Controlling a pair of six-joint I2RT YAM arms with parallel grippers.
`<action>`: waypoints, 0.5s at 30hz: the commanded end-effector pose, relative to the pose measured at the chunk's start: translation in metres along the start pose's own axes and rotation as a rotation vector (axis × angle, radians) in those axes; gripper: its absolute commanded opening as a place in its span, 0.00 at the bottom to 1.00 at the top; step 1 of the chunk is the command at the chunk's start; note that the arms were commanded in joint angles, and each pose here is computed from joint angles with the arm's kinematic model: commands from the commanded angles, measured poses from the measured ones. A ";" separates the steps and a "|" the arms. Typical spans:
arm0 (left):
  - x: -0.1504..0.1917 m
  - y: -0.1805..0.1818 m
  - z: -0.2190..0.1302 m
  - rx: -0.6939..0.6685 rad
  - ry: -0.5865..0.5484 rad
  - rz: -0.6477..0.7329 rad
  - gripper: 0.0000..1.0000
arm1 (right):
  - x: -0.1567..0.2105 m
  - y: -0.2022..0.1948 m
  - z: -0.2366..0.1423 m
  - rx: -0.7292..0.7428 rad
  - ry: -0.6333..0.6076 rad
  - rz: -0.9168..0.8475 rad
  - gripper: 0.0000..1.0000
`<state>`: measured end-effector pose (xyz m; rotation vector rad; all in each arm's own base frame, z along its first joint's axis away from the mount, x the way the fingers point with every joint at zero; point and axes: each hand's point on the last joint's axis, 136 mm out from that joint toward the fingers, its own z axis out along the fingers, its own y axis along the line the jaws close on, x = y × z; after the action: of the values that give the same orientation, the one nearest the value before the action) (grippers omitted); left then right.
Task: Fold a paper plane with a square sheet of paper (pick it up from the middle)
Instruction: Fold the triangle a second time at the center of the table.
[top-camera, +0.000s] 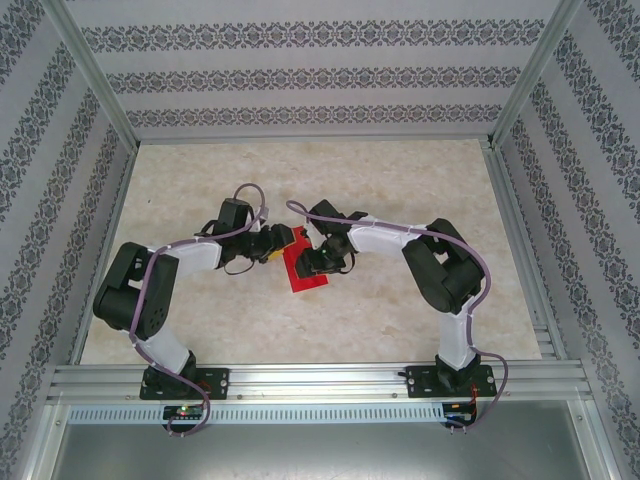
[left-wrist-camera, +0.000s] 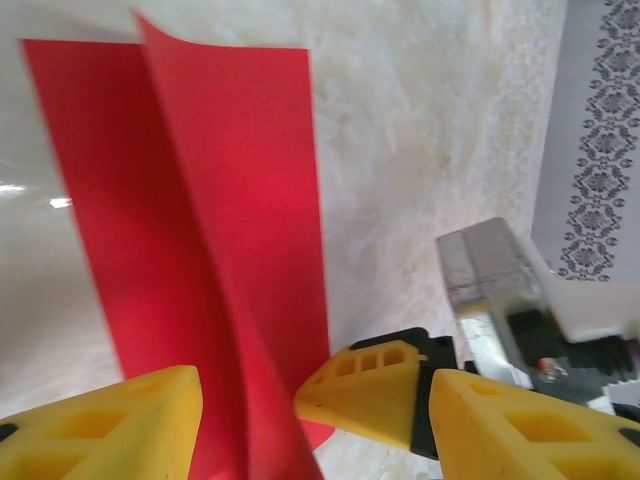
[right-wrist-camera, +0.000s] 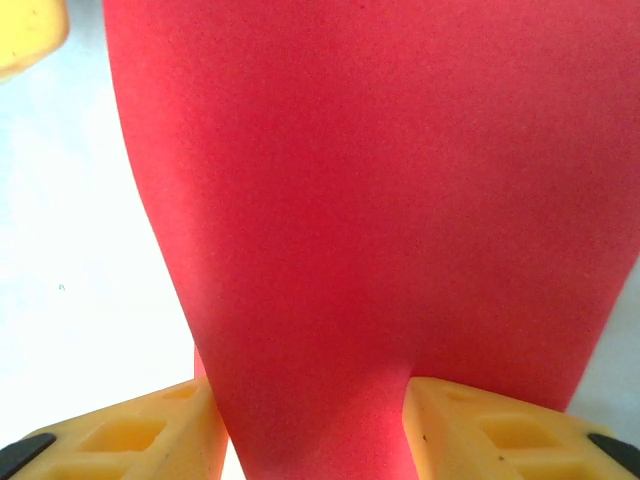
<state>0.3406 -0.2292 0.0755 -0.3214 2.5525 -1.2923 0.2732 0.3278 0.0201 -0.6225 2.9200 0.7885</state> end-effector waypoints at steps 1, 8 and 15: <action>0.001 -0.012 0.012 0.036 0.007 0.022 0.61 | 0.022 -0.016 0.026 0.013 0.076 0.037 0.52; 0.001 0.006 0.018 -0.041 -0.001 0.006 0.51 | 0.018 -0.013 0.021 -0.020 0.055 0.050 0.53; 0.005 0.010 0.026 -0.035 0.027 0.008 0.43 | 0.011 -0.003 0.013 -0.091 0.027 0.045 0.59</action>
<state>0.3367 -0.2368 0.0520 -0.3425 2.6143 -1.2549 0.2734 0.3326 0.0238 -0.5936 2.9023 0.9255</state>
